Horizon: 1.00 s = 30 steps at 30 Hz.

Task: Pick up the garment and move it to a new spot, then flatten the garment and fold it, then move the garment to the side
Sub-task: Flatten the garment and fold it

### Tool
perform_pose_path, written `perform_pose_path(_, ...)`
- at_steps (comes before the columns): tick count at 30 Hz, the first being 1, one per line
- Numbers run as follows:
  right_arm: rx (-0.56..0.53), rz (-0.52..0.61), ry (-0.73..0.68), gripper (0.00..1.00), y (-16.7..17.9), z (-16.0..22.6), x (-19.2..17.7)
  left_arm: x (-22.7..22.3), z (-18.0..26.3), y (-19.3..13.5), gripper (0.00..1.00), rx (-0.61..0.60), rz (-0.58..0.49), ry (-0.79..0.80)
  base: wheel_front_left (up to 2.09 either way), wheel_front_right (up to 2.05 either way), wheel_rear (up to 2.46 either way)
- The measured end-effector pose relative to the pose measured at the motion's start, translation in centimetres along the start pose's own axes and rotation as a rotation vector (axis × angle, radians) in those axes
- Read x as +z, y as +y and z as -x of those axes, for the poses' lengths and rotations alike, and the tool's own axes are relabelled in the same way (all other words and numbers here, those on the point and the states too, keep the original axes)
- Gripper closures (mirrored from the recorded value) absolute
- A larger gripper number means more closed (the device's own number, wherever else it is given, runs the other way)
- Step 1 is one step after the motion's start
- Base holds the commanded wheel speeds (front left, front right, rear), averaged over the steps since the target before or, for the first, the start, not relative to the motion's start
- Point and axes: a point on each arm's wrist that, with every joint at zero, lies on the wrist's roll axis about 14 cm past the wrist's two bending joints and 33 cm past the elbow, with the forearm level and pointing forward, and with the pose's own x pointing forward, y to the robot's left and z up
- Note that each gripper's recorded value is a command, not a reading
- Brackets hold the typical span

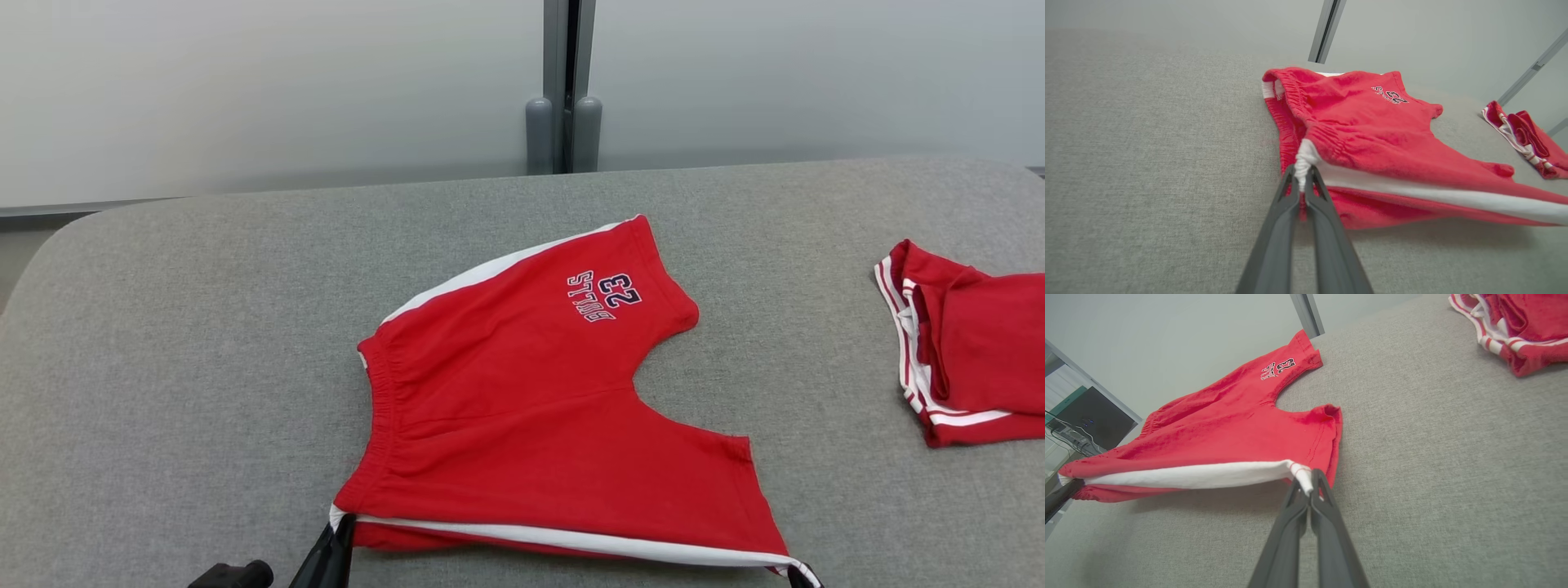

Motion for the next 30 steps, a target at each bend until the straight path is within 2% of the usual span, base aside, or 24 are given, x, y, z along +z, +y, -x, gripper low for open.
perform_pose_path(7, -0.004, 0.013, -0.006, 1.00, 0.0, -0.1, 1.0, 0.8, -0.1, -0.6, 1.00, -0.008, 0.005, -0.005, 0.00, 0.00, 0.00)
perform_pose_path(13, 0.021, 0.070, -0.043, 1.00, -0.5, -2.8, 3.5, 2.6, -2.0, -0.7, 1.00, -0.019, 0.008, -0.045, 0.00, 0.00, 0.00)
perform_pose_path(21, 0.118, 0.223, -0.109, 1.00, 0.0, -11.1, 9.5, 6.2, -7.4, 0.0, 1.00, -0.039, 0.050, -0.140, 0.00, 0.00, 0.00)
perform_pose_path(30, 0.198, 0.328, -0.083, 1.00, 0.6, -22.4, 13.0, 6.3, -13.8, 1.2, 1.00, -0.045, 0.052, -0.127, 0.00, 0.00, 0.00)
